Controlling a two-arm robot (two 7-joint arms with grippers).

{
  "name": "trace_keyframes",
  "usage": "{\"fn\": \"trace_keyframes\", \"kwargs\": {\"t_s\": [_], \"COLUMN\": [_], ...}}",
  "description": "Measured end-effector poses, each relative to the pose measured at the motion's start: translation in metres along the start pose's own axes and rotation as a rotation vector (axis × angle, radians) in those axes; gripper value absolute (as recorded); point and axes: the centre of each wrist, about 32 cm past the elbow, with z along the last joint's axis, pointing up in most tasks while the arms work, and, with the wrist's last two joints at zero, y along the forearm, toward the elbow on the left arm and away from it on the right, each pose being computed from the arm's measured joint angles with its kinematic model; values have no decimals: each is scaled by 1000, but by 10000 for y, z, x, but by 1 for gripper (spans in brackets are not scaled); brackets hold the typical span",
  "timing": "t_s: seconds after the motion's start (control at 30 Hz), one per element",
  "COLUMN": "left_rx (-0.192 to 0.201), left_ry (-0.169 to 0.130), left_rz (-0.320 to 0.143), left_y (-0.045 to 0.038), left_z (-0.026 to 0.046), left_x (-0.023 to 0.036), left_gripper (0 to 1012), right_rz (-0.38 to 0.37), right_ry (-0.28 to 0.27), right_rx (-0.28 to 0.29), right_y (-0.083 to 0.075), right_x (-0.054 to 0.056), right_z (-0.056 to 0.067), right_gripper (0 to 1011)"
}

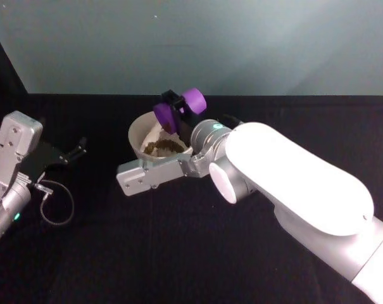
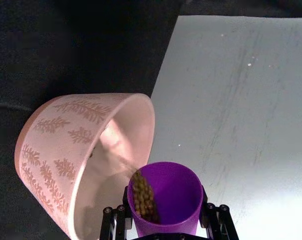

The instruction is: Pick up the cup and pour the mung beans from the cup into the bowl.

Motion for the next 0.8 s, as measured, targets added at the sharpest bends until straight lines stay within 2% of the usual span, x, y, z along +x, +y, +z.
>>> {"fn": "trace_keyframes", "kwargs": {"t_s": [0.13,0.3,0.73,0.8], "left_rx": [0,0,0,0], "left_ry": [0,0,0,0], "left_rz": [0,0,0,0], "left_y": [0,0,0,0], "left_z": [0,0,0,0], "left_x": [0,0,0,0], "left_gripper": [1000,1000,1000,1000], "right_rz": [2,2,-20,-22], "right_ry": [-17,-67,-219,-257], "right_rx": [-4,-18,-66,-78], "right_y": [-3,-13,-48,-49], "right_x": [8,20,26,20], "right_z": [8,44,158,179], "right_gripper": [731,731,731,731]}}
